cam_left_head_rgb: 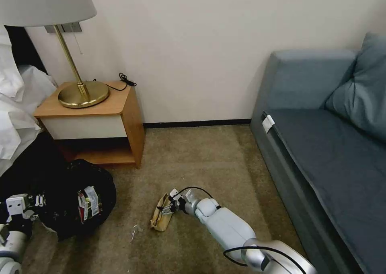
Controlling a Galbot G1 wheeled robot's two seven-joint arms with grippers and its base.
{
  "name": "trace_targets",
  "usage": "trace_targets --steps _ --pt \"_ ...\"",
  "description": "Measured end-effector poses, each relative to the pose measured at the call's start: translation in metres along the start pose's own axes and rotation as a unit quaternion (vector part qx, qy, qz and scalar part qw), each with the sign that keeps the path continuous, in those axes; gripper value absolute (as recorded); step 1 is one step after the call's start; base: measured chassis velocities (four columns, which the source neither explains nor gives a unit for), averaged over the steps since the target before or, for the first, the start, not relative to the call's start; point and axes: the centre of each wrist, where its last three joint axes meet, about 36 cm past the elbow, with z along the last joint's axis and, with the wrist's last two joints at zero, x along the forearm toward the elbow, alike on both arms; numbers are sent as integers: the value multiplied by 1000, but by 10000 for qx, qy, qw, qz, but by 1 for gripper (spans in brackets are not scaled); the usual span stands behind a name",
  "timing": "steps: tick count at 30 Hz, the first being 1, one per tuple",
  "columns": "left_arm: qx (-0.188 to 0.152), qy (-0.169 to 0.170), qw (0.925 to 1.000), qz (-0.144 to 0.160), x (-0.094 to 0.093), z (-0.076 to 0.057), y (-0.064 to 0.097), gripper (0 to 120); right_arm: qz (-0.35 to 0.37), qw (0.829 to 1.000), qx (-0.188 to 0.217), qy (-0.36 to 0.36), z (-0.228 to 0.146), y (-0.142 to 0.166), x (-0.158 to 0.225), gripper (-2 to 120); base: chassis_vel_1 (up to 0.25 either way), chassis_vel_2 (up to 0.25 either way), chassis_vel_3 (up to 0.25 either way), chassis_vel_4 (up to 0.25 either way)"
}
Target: Pick up the trash bin, then pick up the garbage on the floor and place it into the trash bin.
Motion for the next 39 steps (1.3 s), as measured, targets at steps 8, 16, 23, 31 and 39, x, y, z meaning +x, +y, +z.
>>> trace_targets --steps 8,16,23,31,39 --pt "24 25 10000 33 -1 3 -3 5 41 9998 -86 169 16 -7 5 93 0 0 0 0" --pt "17 19 10000 20 -1 4 0 5 -35 9997 -139 212 25 -6 6 67 0 0 0 0" --pt "28 3 10000 26 1 4 -1 5 3 9997 -177 188 25 -9 8 40 0 0 0 0" --pt "17 -21 10000 17 3 2 1 5 33 9997 -180 157 24 -11 9 10 0 0 0 0" --pt "-2 -29 10000 12 6 3 4 5 40 9997 -164 159 24 -12 9 0 0 0 0 0"
